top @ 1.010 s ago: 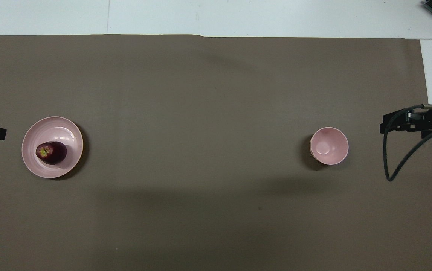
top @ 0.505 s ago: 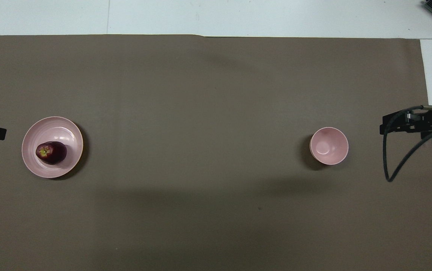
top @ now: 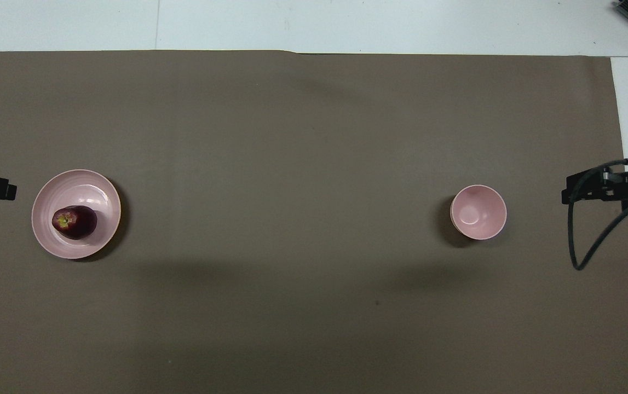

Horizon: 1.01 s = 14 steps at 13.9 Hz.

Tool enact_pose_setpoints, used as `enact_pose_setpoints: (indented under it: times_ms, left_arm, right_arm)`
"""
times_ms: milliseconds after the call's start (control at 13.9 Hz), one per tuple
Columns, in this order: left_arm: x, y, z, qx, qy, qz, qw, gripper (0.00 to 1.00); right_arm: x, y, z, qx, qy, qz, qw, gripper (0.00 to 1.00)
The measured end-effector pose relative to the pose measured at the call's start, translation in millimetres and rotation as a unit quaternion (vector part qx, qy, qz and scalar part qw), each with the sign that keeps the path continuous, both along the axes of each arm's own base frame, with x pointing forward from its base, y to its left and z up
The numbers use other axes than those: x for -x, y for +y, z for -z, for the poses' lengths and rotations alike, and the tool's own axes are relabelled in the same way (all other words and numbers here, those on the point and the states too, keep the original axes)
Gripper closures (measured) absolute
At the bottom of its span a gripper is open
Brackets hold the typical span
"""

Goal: Move apple from plate to bowl
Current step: 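Reach the left gripper down onto the red apple on the plate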

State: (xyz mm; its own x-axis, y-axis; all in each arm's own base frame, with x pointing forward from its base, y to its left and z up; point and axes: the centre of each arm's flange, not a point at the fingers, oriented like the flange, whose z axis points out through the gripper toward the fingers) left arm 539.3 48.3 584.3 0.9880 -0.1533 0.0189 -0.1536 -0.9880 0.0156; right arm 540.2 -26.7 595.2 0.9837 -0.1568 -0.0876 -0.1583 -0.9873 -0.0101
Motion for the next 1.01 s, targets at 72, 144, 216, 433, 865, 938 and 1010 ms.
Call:
enact_pose_setpoints:
  times_ms: [72,144,216,433,865,938,1010]
  left_arm:
    - [0,12,21,0.000,0.001,-0.003,1.000,0.00]
    - [1,16,39,0.000,0.001,-0.005,1.000,0.00]
    - [2,16,57,0.000,-0.001,-0.005,1.000,0.00]
    - [4,13,97,-0.001,-0.012,-0.004,1.000,0.00]
    - [17,10,179,-0.002,-0.008,-0.007,1.000,0.00]
    - [16,9,187,-0.002,-0.008,-0.007,1.000,0.00]
    - [13,9,195,-0.002,-0.009,-0.008,1.000,0.00]
  right_arm:
    - [0.3,0,0,0.000,0.001,0.000,1.000,0.00]
    - [0.7,0,1,0.000,0.002,0.000,1.000,0.00]
    - [1.3,0,1,0.000,0.004,0.000,1.000,0.00]
    - [2.0,-1,1,0.000,0.003,0.001,1.000,0.00]
    - [3.6,-22,1,0.000,0.003,0.012,1.000,0.00]
    - [3.8,-23,1,0.000,0.004,0.014,1.000,0.00]
    - [4.6,-24,2,-0.001,0.006,0.014,1.000,0.00]
